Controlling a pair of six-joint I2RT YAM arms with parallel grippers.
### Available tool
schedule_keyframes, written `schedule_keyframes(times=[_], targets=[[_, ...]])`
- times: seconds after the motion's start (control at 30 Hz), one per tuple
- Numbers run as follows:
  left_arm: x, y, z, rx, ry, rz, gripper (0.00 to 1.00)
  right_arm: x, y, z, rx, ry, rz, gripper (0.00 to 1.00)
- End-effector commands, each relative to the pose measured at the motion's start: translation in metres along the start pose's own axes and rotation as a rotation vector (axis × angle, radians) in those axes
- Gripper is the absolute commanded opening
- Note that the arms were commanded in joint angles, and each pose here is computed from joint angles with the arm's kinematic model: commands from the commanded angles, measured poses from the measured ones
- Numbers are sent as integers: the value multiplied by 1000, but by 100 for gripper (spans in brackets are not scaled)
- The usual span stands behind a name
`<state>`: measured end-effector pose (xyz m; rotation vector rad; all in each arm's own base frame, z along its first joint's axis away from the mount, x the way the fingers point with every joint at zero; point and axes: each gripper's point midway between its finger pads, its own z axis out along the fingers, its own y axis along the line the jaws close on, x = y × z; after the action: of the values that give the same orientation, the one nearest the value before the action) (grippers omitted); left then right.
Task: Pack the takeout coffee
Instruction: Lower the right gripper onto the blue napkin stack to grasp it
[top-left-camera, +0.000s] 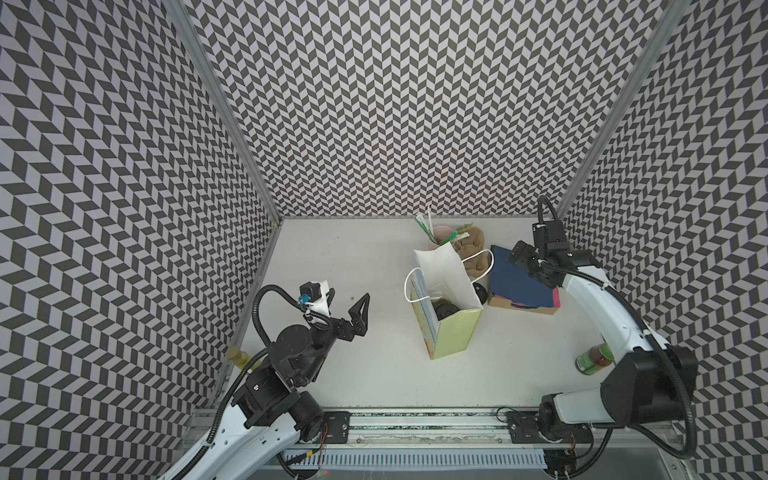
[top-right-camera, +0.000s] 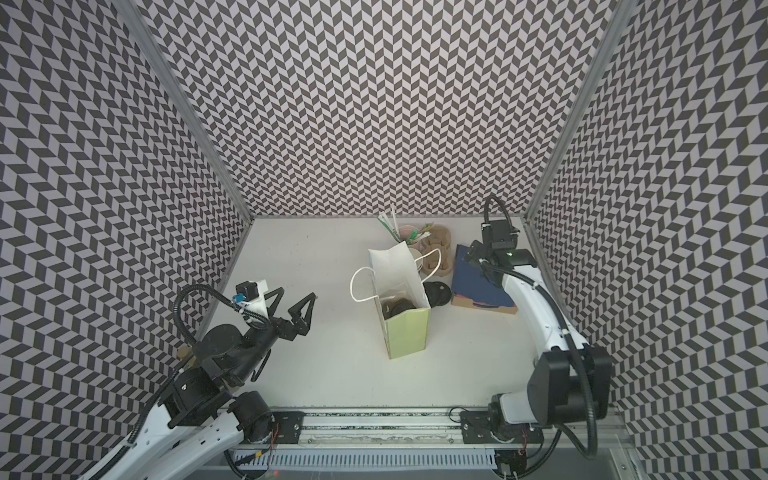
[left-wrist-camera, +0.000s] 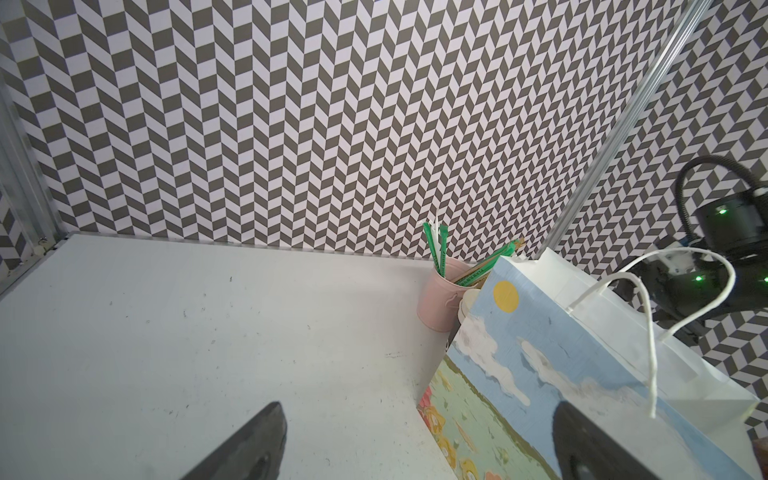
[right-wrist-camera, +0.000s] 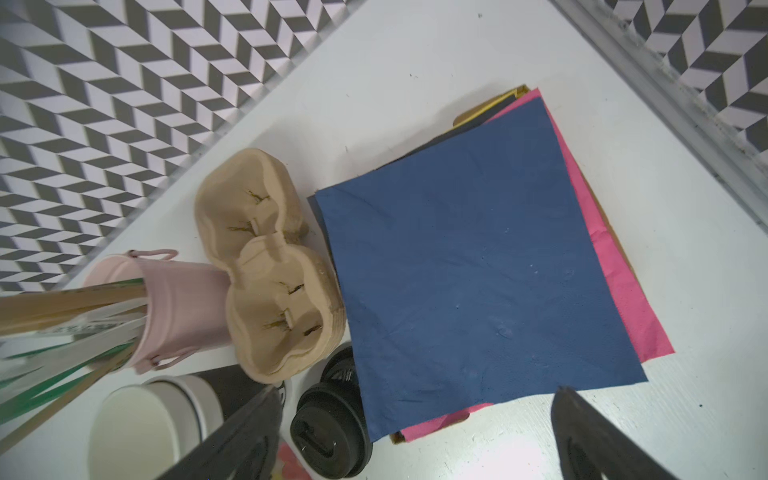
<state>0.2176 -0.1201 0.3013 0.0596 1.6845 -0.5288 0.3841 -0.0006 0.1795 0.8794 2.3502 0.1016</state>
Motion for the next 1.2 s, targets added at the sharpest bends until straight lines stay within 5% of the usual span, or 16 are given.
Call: schedule_keyframes(times=[0.0,0.2,0.73,1.17], targets=[[-2,-1,0,10,-17,3,100,-8,0,29,20,-24,44,99],[-1,0,1,7,-16,5,100,11,6,72,30,100,0,98],[1,-1,2,11,-9,9,100,30,15,116,-27,148,-25,87],[2,-2,2,13,-9,10,100,43,11,129,-32,163,-30,59]])
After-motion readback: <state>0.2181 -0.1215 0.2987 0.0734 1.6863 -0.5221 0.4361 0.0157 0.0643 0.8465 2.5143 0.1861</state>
